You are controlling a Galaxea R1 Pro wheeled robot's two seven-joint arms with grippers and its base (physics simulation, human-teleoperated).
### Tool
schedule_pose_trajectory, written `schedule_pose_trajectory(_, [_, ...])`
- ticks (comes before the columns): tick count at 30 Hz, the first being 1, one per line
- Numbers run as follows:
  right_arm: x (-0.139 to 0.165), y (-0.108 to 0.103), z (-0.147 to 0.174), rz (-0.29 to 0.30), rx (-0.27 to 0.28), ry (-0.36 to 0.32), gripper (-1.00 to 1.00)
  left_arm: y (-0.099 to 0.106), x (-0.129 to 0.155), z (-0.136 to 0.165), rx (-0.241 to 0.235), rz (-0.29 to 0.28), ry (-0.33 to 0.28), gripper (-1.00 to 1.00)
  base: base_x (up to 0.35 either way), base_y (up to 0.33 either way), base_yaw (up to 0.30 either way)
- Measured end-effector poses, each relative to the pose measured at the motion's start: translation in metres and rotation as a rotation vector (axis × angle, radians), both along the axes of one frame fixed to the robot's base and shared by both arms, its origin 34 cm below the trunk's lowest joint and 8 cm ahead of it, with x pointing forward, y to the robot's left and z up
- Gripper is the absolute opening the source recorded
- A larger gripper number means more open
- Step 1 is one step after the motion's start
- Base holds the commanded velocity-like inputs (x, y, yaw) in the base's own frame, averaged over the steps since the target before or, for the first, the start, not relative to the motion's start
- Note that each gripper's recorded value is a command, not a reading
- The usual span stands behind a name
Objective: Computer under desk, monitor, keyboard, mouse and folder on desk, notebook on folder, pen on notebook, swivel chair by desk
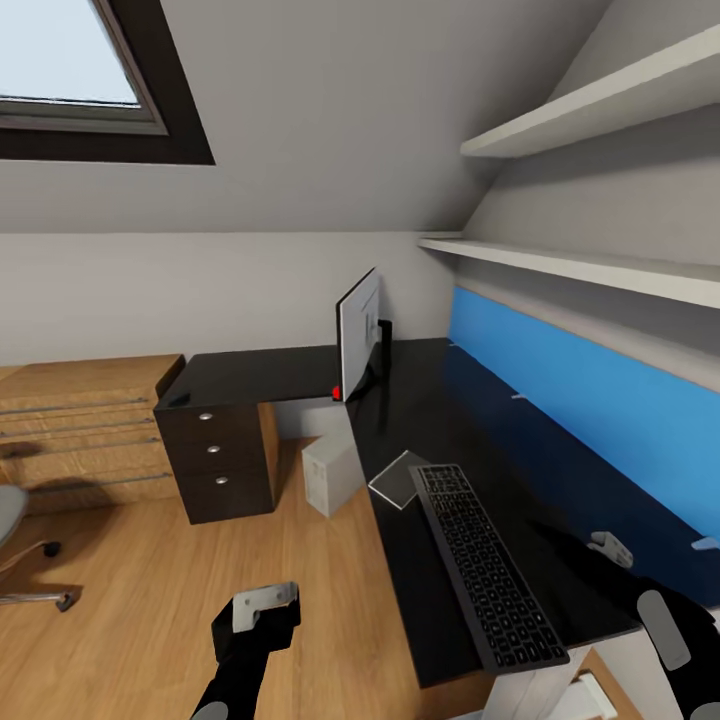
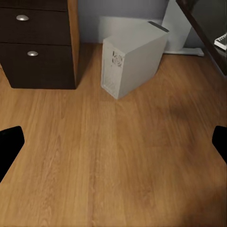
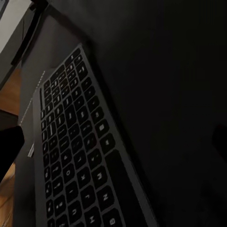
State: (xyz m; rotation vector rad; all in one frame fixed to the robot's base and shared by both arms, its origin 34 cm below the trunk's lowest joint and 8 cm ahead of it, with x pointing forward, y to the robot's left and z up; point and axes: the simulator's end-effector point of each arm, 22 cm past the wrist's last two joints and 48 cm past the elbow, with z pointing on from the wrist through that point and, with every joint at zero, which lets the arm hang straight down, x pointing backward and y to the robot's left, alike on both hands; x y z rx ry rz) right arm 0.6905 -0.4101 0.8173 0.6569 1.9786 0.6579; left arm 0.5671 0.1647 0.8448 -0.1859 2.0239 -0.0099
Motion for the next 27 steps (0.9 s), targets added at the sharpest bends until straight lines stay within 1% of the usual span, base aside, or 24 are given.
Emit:
schedule_pose_trajectory(4, [0.0, 0.0, 0.0, -0.001, 0.0, 0.001, 1.0, -0.007, 0.001, 0.007, -0.01, -0.013, -0.016, 1.0, 0.016, -0.007, 0.0])
schedule_pose_trajectory(12, [0.0, 0.001, -0.014, -0.001, 0.002, 0.004, 1.0, -0.018, -0.001, -0.002, -0.015, -0.036, -0.021, 1.0, 0.004, -0.002, 0.0])
schedule_pose_trajectory(27, [-0.001, 0.002, -0.04, -0.001, 0.006, 0.008, 1.0, -0.019, -0.001, -0.026, -0.015, -0.038, -0.022, 1.0, 0.0, 0.0, 0.0])
